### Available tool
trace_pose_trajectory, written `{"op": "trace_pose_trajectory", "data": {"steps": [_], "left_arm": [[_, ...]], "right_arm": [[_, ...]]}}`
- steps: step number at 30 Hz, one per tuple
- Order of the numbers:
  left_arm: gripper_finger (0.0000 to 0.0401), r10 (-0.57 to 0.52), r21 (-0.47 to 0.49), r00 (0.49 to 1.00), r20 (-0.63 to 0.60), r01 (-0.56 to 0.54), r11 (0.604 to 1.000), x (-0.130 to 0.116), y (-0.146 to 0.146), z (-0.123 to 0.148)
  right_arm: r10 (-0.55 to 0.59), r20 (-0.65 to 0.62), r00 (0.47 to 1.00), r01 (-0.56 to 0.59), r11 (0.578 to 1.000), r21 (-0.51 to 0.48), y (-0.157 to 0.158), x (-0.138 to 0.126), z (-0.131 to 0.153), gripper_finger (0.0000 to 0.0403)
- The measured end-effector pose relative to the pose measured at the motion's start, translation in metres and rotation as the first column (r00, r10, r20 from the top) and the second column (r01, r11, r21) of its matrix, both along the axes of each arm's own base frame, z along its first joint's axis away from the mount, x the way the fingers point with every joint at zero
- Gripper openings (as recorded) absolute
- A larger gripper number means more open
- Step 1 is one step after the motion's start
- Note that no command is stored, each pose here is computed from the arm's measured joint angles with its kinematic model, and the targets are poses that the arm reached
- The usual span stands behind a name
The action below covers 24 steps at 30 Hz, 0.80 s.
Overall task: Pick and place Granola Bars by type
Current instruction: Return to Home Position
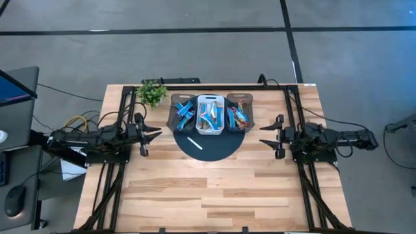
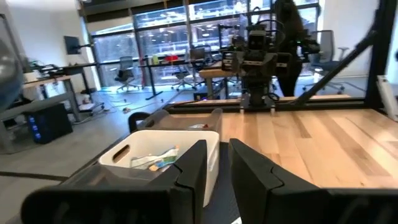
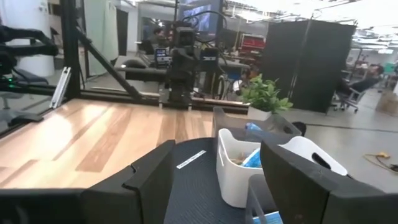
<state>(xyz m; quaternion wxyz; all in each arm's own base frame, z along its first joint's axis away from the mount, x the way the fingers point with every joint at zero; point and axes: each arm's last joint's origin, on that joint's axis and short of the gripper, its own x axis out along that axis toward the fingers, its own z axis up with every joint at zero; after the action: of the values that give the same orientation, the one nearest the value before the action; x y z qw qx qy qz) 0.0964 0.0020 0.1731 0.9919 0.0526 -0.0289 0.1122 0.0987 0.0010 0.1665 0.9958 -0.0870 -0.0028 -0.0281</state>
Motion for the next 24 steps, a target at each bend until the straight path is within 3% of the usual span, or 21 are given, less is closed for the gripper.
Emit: {"op": "trace_pose_trajectory", "data": {"steps": [7,13,24], "left_arm": [[0.0064,-0.094,0.018,0.995,-0.015,0.094,0.995,0.0005,-0.0028,-0.0012],[0.0064,-0.095,0.036,0.995,-0.020,0.096,0.995,0.0006,-0.0029,-0.0012],[0.0064,-0.098,-0.016,0.995,-0.008,0.098,0.995,0.0006,-0.0028,-0.0012]], "right_arm": [[0.032,-0.019,0.999,-0.033,0.997,-0.064,0.0019,0.0006,-0.0013,0.0230],[0.028,-0.026,0.999,-0.029,0.997,-0.069,0.0012,0.0010,-0.0018,0.0230],[0.024,-0.024,0.999,-0.025,0.999,-0.036,0.0013,0.0010,-0.0018,0.0230]]}}
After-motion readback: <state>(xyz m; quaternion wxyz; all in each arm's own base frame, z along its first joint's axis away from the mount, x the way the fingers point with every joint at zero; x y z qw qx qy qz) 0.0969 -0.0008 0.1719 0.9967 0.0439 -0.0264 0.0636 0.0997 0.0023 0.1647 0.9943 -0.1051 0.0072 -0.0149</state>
